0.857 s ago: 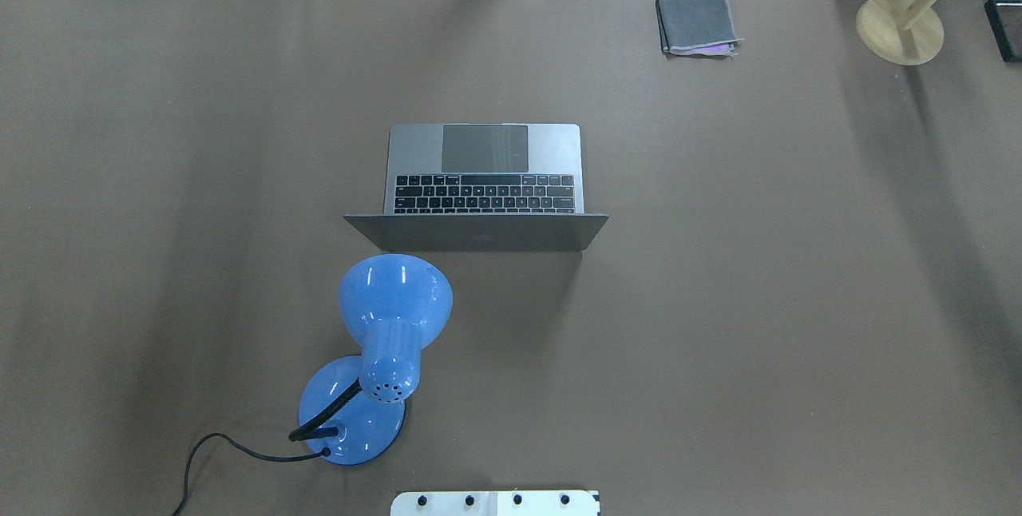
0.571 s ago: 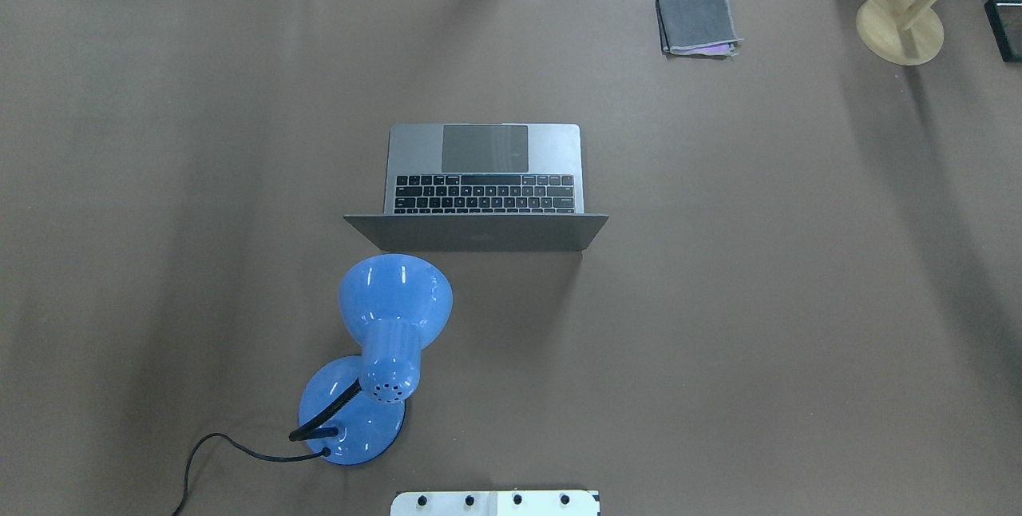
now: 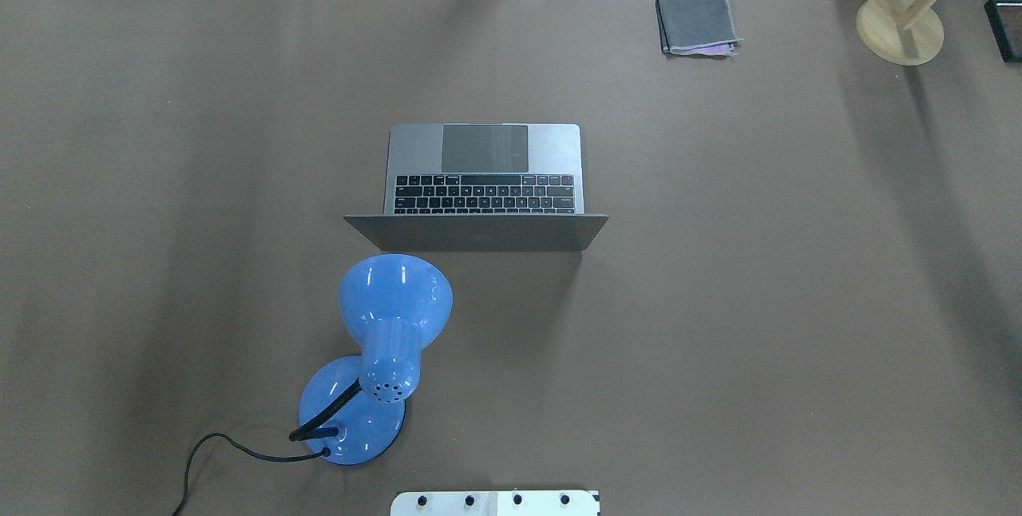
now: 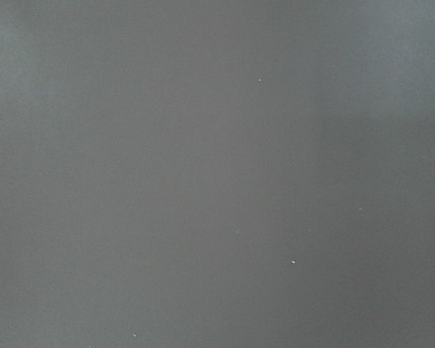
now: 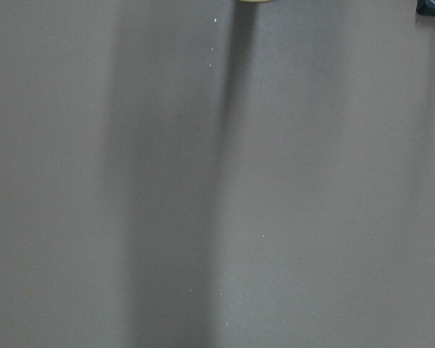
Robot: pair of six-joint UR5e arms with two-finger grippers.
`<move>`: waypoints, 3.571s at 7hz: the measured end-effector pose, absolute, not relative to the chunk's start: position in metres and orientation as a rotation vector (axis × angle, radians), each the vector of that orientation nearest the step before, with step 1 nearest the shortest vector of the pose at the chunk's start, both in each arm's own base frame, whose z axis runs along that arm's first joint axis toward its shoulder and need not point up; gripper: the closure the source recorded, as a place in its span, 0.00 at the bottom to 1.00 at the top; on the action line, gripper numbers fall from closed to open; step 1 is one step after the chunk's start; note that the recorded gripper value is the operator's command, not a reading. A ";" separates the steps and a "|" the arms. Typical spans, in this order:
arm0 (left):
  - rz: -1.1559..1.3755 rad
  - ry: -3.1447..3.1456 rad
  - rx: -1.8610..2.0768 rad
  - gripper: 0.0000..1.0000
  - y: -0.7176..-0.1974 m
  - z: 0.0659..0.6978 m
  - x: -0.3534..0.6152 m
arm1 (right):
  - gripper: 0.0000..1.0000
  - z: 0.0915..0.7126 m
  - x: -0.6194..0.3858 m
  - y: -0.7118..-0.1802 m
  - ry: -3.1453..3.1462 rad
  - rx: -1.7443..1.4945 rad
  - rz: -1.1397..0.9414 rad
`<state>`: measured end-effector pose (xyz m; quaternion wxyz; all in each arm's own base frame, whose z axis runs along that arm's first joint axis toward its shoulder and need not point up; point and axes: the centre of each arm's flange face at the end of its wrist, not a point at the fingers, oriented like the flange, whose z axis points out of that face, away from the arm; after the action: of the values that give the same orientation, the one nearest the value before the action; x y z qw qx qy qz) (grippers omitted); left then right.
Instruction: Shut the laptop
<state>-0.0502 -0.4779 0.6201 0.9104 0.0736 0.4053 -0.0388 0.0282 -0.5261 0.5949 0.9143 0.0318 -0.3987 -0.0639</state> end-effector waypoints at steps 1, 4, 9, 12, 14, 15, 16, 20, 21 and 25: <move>-0.080 0.836 0.152 0.01 -0.478 0.620 -0.050 | 0.00 0.596 0.028 -0.526 -0.820 0.065 -0.132; -0.079 0.836 0.152 0.01 -0.478 0.620 -0.050 | 0.00 0.596 0.028 -0.526 -0.818 0.065 -0.134; -0.080 0.836 0.151 0.01 -0.479 0.620 -0.050 | 0.00 0.596 0.028 -0.527 -0.813 0.065 -0.135; -0.079 0.836 0.154 0.01 -0.481 0.618 -0.050 | 0.00 0.594 0.027 -0.528 -0.809 0.068 -0.137; -0.078 0.836 0.156 0.01 -0.483 0.616 -0.050 | 0.00 0.593 0.026 -0.529 -0.809 0.071 -0.139; -0.077 0.836 0.156 0.01 -0.483 0.616 -0.050 | 0.00 0.592 0.026 -0.529 -0.809 0.075 -0.141; -0.077 0.836 0.158 0.01 -0.484 0.615 -0.050 | 0.00 0.590 0.026 -0.529 -0.811 0.079 -0.143; -0.084 0.861 0.207 0.01 -0.530 0.557 -0.026 | 0.00 0.534 -0.029 -0.572 -0.808 0.091 -0.159; -0.049 0.880 0.209 0.01 -0.549 0.530 0.008 | 0.00 0.507 -0.059 -0.584 -0.838 0.076 -0.139; -0.108 1.005 0.113 0.26 -0.583 0.404 0.147 | 0.46 0.368 -0.178 -0.573 -0.987 -0.014 -0.025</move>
<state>0.1467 -0.5833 0.4045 0.8736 0.0543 0.4809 -0.0515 -0.1782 -0.5733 0.3683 0.8806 -0.0070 -0.4737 -0.0122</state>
